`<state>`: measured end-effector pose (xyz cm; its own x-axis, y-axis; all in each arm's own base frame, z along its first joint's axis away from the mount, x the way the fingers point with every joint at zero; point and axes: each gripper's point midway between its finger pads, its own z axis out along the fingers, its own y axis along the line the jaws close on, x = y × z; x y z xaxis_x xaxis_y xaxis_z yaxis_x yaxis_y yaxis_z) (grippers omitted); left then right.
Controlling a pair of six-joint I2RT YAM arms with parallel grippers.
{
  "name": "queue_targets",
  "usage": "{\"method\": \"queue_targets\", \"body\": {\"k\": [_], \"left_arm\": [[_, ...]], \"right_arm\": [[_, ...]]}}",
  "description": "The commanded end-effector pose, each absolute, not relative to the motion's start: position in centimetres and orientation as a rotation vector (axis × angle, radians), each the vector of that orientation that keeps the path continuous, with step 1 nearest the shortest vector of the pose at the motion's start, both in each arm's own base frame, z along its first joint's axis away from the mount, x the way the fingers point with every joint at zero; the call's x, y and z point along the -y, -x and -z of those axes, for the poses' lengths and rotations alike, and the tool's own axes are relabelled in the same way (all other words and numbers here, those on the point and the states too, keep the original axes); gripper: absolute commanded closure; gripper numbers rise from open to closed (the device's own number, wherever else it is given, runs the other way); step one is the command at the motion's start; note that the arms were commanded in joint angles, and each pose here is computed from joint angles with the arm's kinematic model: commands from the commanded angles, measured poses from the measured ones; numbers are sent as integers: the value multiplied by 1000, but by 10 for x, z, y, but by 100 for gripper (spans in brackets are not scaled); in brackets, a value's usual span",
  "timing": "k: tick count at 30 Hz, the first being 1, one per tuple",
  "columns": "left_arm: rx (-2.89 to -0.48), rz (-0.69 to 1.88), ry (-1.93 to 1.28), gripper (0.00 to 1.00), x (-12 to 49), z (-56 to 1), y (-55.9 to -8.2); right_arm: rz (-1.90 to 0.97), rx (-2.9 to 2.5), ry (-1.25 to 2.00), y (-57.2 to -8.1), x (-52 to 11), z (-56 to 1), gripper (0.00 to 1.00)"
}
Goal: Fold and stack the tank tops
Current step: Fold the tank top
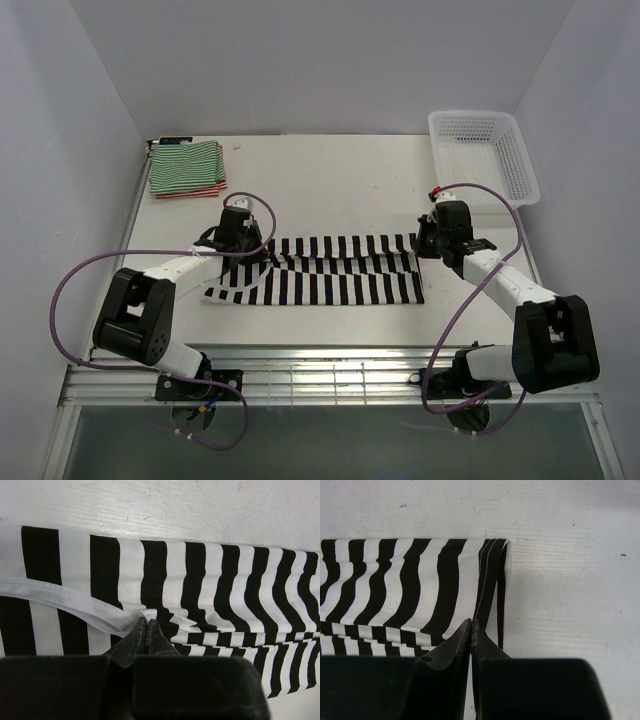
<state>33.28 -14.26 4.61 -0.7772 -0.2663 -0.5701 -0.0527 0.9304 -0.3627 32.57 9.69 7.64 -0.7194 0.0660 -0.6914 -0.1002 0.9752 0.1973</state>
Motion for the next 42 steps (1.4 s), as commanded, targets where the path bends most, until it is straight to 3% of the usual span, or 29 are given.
{"method": "queue_targets", "body": {"k": [1,10,15,17,20,21,22,24,26,27,28,34,42], "left_arm": [[-2392,459,244,100,143,-58,-330],[-2439,487,236,100,146,-47,-318],[-2491,458,255,80,142,-33,-311],[-2504,446,265,68,141,-32,-308],[-2517,439,291,50,138,-36,-302],[-2507,452,300,42,139,-42,-302],[-2502,463,305,28,140,-46,-301],[-2496,496,311,20,143,-59,-297],[-2496,511,334,12,145,-69,-295],[-2489,520,333,11,146,-75,-296],[-2467,527,333,3,147,-84,-298],[-2381,431,420,2,135,-108,-327],[-2522,383,523,2,141,-59,-352]], "right_arm": [[-304,-2330,23,-322,-99,-86,92],[-287,-2377,25,-314,-96,-68,92],[-283,-2414,30,-310,-95,-56,92],[-281,-2436,21,-307,-95,-49,87],[-266,-2462,0,-303,-92,-43,73],[-262,-2464,-3,-302,-91,-42,57],[-259,-2461,-4,-301,-91,-44,44],[-250,-2471,-5,-299,-89,-47,25],[-269,-2459,12,-299,-92,-55,16],[-316,-2449,33,-299,-99,-60,0],[-350,-2434,49,-299,-104,-66,10],[-508,-2375,182,-310,-132,-91,10],[-622,-2400,303,-326,-168,-79,10]]}}
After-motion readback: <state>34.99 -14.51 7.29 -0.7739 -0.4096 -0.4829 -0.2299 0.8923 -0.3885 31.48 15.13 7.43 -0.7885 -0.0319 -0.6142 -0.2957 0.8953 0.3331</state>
